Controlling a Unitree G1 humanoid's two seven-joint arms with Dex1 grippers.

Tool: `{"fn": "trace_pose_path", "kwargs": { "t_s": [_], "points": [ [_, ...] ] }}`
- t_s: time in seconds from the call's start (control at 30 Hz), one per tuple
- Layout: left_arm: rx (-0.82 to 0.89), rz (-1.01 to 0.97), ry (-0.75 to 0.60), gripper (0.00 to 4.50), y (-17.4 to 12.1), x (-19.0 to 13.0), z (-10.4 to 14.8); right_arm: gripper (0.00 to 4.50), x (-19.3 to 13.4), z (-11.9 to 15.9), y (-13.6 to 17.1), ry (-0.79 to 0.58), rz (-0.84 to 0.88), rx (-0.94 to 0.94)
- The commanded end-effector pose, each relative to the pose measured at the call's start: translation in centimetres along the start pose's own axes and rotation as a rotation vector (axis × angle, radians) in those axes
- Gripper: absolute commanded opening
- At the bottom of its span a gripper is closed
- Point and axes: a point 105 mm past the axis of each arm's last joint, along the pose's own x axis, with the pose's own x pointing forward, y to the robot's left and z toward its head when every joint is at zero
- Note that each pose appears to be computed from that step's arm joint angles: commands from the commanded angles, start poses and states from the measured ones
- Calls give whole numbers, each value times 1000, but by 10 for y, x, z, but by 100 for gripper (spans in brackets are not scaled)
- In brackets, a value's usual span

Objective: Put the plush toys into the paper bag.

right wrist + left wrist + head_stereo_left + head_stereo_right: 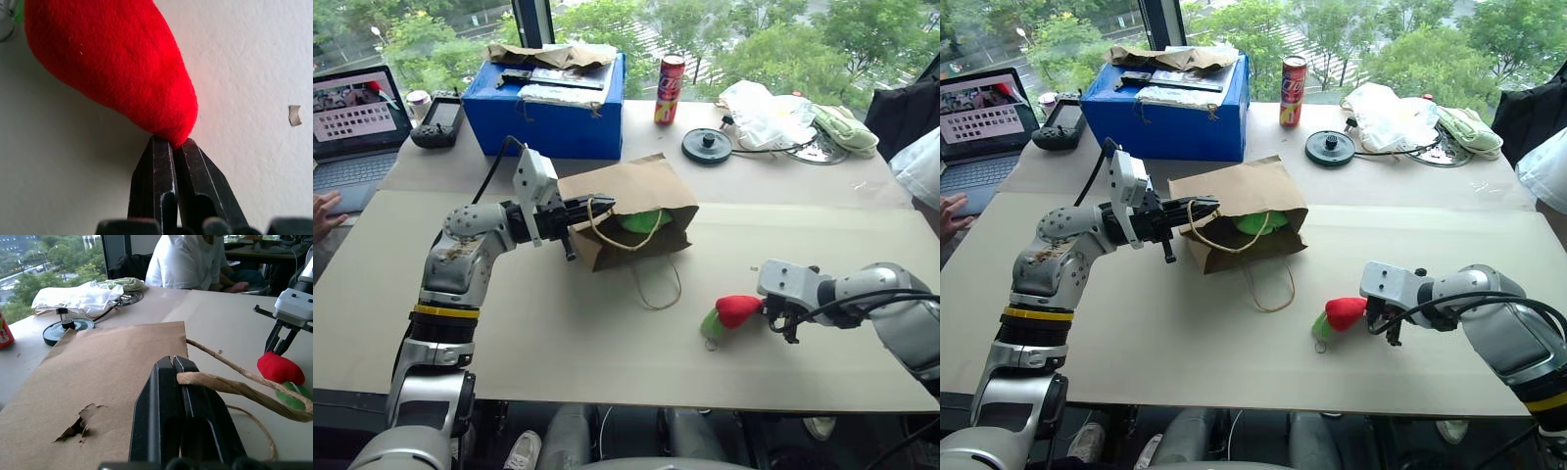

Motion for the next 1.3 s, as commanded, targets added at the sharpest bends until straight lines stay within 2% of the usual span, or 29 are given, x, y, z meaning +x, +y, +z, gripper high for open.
{"fn": "trace_pose_path", "kwargs": {
  "t_s": [0.03,0.23,0.57,0.8,0.97,1.13,1.27,1.3],
  "points": [
    [54,-4,-34,0,1,1,16,1,-17,43,-3,-177,-56,19],
    [54,-12,-30,0,1,3,16,1,-15,82,-3,-336,-125,203],
    [56,-25,-29,0,-1,5,18,1,25,115,-13,-309,-322,450],
    [52,-34,-29,0,-3,7,17,1,40,148,-26,-292,-407,429],
    [46,-40,-30,0,-4,8,15,1,61,195,-27,-317,-391,307],
    [44,-41,-31,0,-5,8,15,1,77,219,-20,-365,-349,294],
    [46,-38,-27,0,-4,8,15,1,84,228,-19,-418,-323,353],
    [47,-37,-26,0,-4,7,15,36,83,230,-19,-437,-314,371]
  ]
}}
